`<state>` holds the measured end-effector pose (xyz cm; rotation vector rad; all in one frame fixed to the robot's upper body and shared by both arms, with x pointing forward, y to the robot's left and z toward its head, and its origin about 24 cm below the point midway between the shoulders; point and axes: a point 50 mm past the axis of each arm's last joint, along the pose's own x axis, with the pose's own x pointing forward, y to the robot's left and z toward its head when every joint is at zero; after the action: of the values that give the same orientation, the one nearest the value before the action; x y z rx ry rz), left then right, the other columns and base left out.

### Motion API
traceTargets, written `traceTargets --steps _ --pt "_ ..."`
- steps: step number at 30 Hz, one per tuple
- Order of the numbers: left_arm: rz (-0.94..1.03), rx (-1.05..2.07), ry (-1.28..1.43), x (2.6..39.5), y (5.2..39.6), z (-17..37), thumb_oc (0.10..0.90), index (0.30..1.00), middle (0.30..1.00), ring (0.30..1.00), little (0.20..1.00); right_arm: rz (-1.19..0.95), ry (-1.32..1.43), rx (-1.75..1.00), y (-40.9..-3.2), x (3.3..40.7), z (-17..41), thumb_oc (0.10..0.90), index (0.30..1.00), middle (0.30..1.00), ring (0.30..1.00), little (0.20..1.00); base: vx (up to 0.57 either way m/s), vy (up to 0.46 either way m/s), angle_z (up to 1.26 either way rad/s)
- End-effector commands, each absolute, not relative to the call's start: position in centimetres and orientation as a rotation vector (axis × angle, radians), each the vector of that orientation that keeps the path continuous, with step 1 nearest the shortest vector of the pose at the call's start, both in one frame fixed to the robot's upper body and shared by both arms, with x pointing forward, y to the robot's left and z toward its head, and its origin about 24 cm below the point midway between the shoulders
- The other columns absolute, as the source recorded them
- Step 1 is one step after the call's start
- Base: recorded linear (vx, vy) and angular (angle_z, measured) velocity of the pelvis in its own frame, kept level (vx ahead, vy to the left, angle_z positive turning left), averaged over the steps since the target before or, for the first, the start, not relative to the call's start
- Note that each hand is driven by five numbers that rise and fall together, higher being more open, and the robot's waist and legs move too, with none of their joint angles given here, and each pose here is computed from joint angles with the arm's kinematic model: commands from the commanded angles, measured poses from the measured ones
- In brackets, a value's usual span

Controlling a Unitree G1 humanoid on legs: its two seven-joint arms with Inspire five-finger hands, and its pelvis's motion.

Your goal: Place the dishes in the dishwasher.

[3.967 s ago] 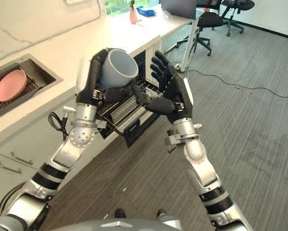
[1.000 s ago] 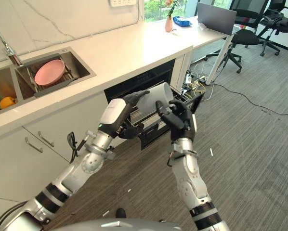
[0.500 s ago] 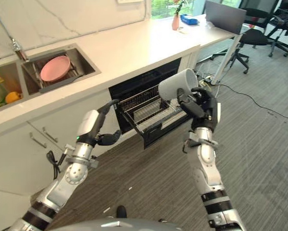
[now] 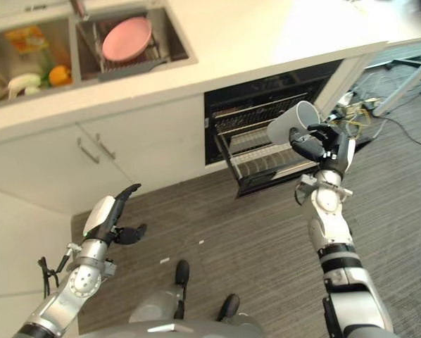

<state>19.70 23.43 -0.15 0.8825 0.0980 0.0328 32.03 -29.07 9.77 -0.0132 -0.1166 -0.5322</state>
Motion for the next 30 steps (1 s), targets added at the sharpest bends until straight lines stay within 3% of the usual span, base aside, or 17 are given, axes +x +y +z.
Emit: traceTargets --steps 1,9,13,23,24,25,26,27,28,29,30 --pt "0.084 0.882 -0.087 21.9 23.8 3.2 0.8 0.9 0.9 0.9 0.9 -0.511 -0.368 -0.171 -30.6 33.9 18.5 0.4 0.3 0.3 0.3 0.3 -0.01 -0.019 0.21" --pt "0.072 0.911 -0.006 21.2 24.4 1.5 0.8 0.9 0.9 0.9 0.9 -0.704 -0.151 -0.447 -35.3 35.2 19.2 0.4 0.3 0.3 0.3 0.3 0.02 -0.003 0.07" --pt "0.039 0.918 -0.012 21.4 24.0 1.4 0.8 0.9 0.9 0.9 0.9 -0.724 -0.071 -0.462 -35.8 35.7 19.3 0.4 0.3 0.3 0.3 0.3 0.01 0.017 0.1" --pt "0.009 0.901 -0.034 21.9 23.5 1.6 0.8 0.9 0.9 0.9 0.9 -0.633 -0.032 -0.583 -35.3 36.6 20.4 0.4 0.3 0.3 0.3 0.3 0.0 0.001 0.01" --pt "-0.026 0.894 -0.107 23.3 22.5 2.7 0.8 0.9 0.9 0.9 0.9 -0.43 -0.039 -0.863 -32.0 38.4 21.3 0.4 0.3 0.3 0.3 0.3 0.0 0.0 0.0" --pt "-0.033 0.898 -0.106 23.5 22.5 2.6 0.8 0.9 0.9 0.9 0.9 -0.396 -0.021 -0.911 -31.7 38.6 21.1 0.4 0.3 0.3 0.3 0.3 0.0 0.0 0.0" --pt "-0.042 0.9 -0.112 23.6 22.5 2.7 0.8 0.9 0.9 0.9 0.9 -0.377 -0.018 -0.931 -31.4 38.7 21.0 0.491 0.436 0.436 0.436 0.436 0.0 -0.02 0.1" --pt "-0.049 0.902 -0.118 23.7 22.3 2.9 0.8 0.9 0.9 0.9 0.9 -0.371 -0.007 -0.925 -31.3 38.7 20.7 0.723 0.785 0.785 0.785 0.785 0.0 -0.014 0.09" --pt "-0.049 0.902 -0.118 23.7 22.3 2.9 0.8 0.9 0.9 0.9 0.9 -0.371 -0.007 -0.925 -31.3 38.7 20.7 0.723 0.785 0.785 0.785 0.785 0.0 -0.014 0.19" --pt "-0.049 0.897 -0.117 23.8 22.3 2.9 0.8 0.9 0.9 0.9 0.9 -0.374 -0.006 -0.912 -31.2 38.8 20.6 0.8 0.9 0.9 0.9 0.9 0.0 -0.01 0.14" --pt "-0.049 0.896 -0.111 23.9 22.4 2.9 0.8 0.9 0.9 0.9 0.9 -0.381 0.003 -0.901 -31.3 38.8 20.3 0.8 0.9 0.9 0.9 0.9 -0.01 -0.012 0.15"
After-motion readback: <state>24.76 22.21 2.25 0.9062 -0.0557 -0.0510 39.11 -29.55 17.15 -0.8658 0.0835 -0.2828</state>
